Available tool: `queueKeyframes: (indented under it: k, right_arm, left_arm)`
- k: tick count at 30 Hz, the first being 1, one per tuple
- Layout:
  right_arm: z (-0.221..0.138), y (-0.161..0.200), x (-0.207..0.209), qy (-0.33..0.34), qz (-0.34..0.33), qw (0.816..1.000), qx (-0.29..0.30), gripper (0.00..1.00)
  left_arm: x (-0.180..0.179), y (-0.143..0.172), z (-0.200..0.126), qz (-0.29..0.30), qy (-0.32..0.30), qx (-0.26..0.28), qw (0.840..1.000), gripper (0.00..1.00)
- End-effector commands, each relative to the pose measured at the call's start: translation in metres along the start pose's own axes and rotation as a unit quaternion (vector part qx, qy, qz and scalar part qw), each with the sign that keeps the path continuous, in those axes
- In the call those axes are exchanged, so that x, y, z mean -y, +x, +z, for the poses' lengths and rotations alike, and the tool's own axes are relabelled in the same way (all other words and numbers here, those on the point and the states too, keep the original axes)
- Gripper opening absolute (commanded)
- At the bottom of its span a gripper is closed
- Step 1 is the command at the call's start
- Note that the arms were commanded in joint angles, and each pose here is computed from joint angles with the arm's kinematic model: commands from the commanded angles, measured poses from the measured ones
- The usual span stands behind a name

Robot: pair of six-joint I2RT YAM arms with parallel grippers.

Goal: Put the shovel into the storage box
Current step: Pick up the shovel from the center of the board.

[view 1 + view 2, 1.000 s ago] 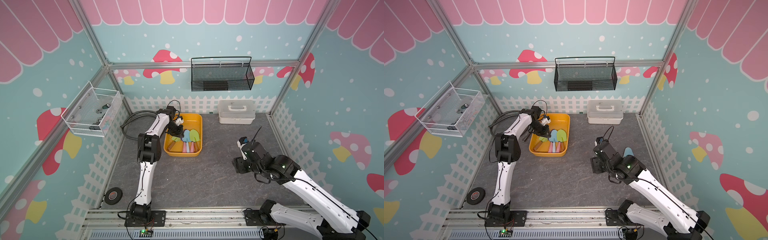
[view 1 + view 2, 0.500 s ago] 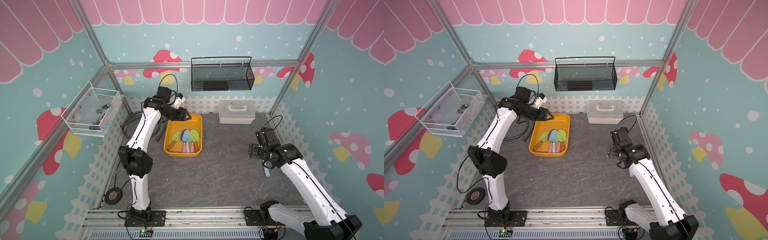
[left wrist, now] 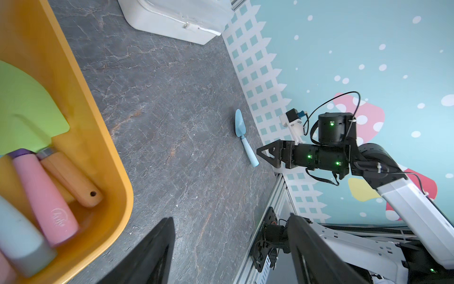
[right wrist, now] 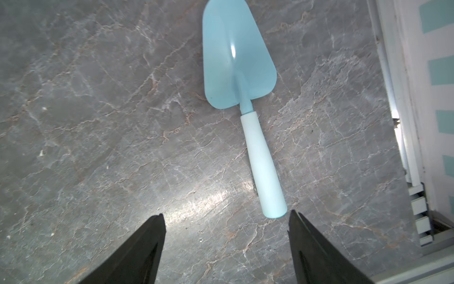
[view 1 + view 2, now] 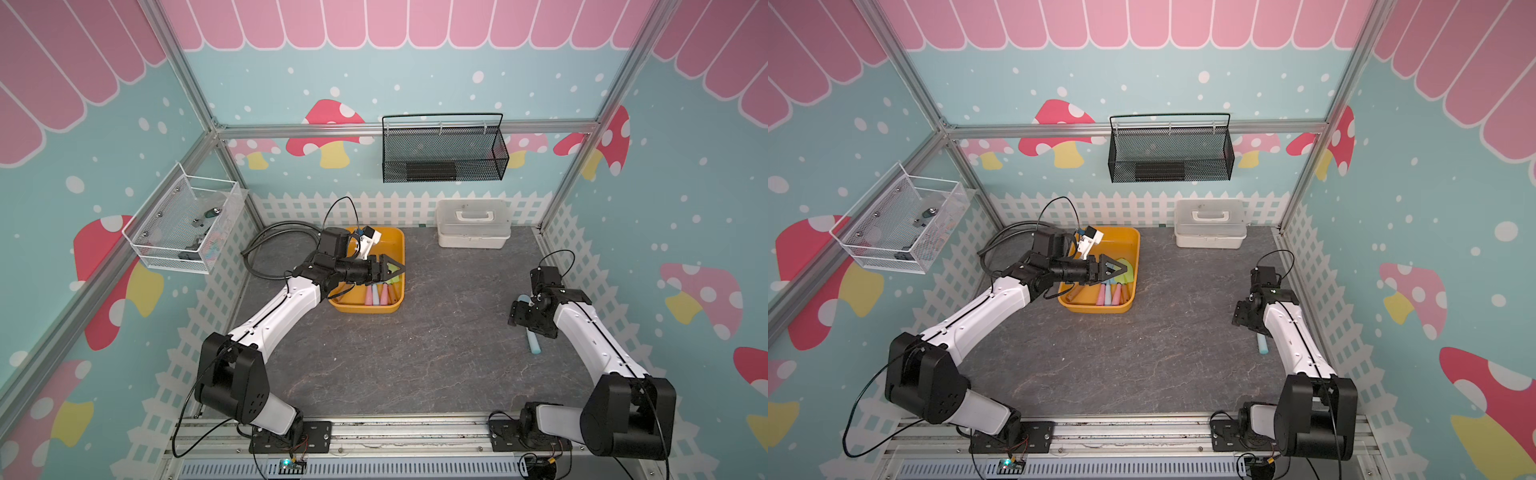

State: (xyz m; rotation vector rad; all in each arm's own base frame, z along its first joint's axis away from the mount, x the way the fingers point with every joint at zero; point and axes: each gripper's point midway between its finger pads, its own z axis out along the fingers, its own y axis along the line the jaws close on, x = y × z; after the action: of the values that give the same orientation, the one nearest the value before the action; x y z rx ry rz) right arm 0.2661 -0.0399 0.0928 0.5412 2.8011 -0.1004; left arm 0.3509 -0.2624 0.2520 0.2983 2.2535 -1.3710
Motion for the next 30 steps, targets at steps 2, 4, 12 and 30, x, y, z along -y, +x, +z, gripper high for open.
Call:
queueKeyframes:
  k: [2, 4, 12, 30]
  right_arm:
    - [0.028, 0.012, 0.0, -0.013, 0.011, 0.999, -0.035, 0.81]
    - [0.036, 0.016, -0.001, -0.016, 0.015, 0.999, -0.043, 0.81]
    - [0.058, 0.016, 0.014, -0.009, 0.049, 0.996, -0.071, 0.79]
    - [0.075, 0.024, 0.011, -0.027, 0.059, 0.992, -0.105, 0.2]
  left_arm:
    - [0.023, -0.013, -0.006, 0.032, 0.036, 0.033, 0.998, 0.76]
    - [0.023, -0.012, -0.006, 0.034, 0.035, 0.033, 0.998, 0.76]
    - [0.033, -0.007, -0.016, 0.054, 0.042, 0.038, 0.997, 0.76]
    - [0.028, -0.008, -0.026, 0.057, 0.039, 0.046, 0.997, 0.76]
